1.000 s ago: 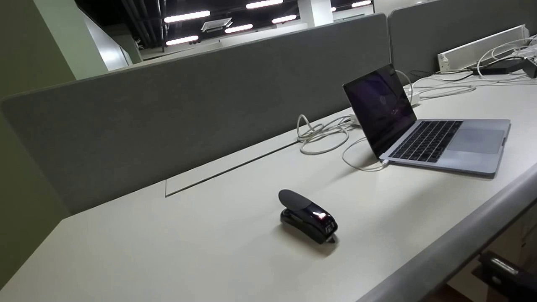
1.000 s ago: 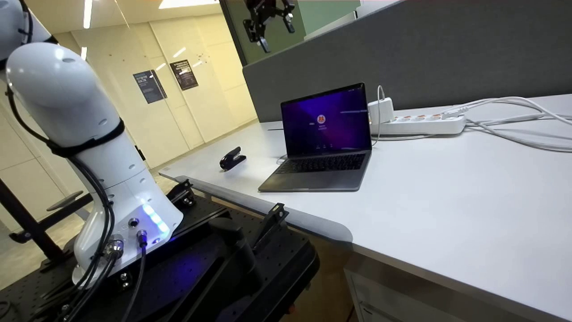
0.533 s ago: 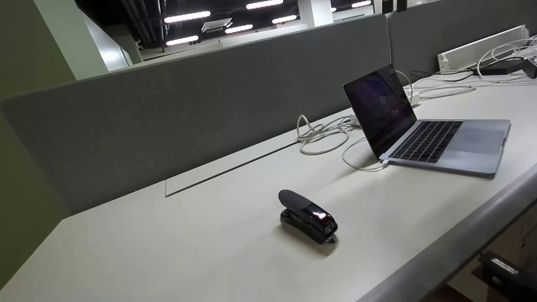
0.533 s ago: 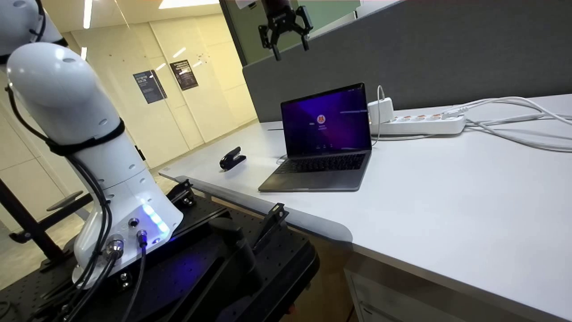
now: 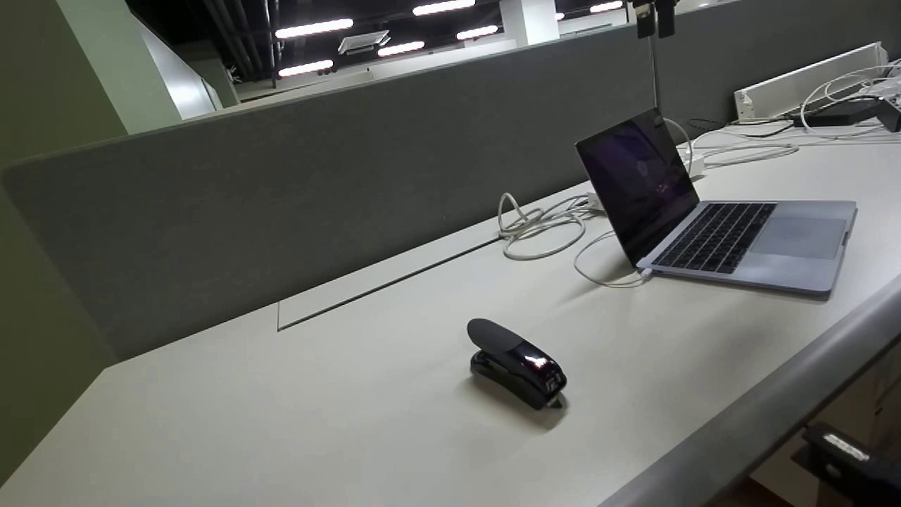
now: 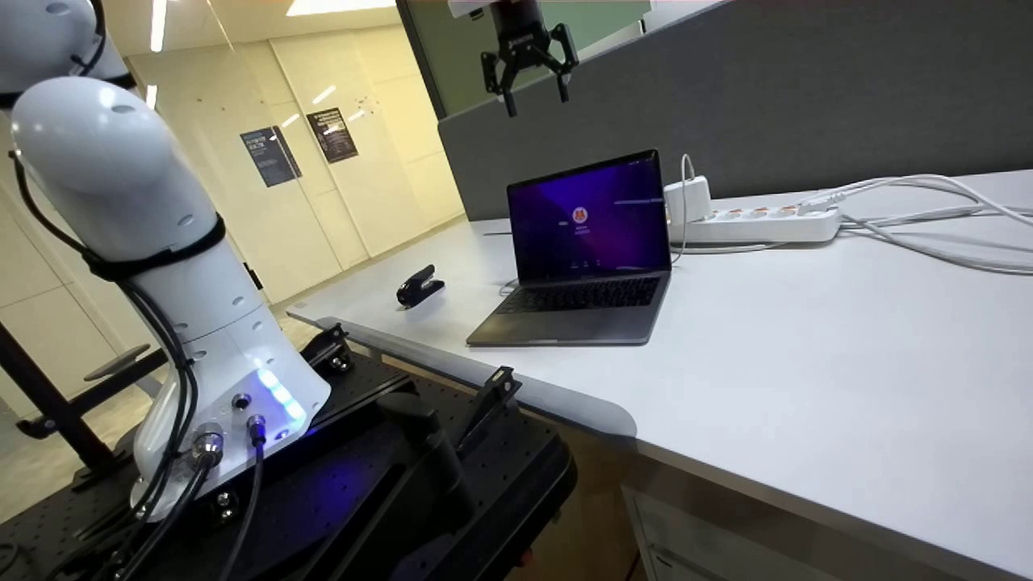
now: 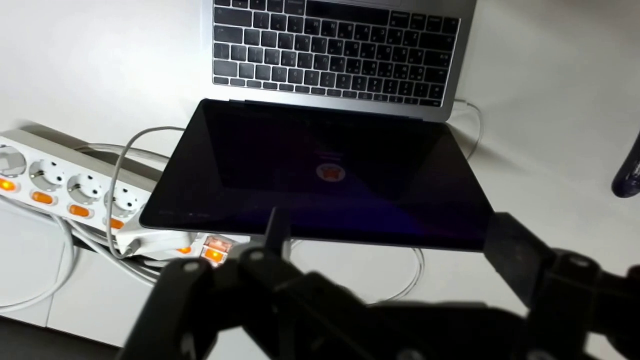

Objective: Close the laptop

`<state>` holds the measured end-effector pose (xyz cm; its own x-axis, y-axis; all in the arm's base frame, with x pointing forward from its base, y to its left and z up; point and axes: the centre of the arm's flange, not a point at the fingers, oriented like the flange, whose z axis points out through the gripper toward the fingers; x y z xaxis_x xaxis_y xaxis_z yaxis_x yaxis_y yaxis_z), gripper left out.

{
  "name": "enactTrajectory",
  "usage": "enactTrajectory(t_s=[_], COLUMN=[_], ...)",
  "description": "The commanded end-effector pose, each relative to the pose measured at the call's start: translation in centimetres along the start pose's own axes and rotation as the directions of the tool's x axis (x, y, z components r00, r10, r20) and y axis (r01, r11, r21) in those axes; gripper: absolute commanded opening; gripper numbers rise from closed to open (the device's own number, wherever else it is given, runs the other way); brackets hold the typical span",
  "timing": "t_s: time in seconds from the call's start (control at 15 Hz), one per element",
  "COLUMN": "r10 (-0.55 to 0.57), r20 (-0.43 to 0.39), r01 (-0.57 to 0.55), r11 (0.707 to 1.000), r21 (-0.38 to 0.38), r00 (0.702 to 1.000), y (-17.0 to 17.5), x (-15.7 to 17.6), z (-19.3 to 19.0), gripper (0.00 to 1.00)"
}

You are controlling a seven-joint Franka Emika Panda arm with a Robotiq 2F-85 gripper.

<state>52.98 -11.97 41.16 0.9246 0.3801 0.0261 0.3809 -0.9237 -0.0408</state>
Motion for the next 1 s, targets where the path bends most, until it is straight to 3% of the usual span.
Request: enactTrajectory(t_s=[0.0, 0.47, 0.93], r10=[0.072, 0.179, 0.101], r20=[-0.014, -0.046, -0.057], r01=[-0.072, -0.183, -0.107], r11=[0.997, 0.979, 0.988], r21=[-0.042, -0.088, -0.111], r00=[0.997, 0.983, 0.993], y=[1.3, 4.5, 3.1], x=[1.3, 5.8, 10.4], z=[0.5, 5.3, 8.6], gripper=[1.0, 1.0, 1.0])
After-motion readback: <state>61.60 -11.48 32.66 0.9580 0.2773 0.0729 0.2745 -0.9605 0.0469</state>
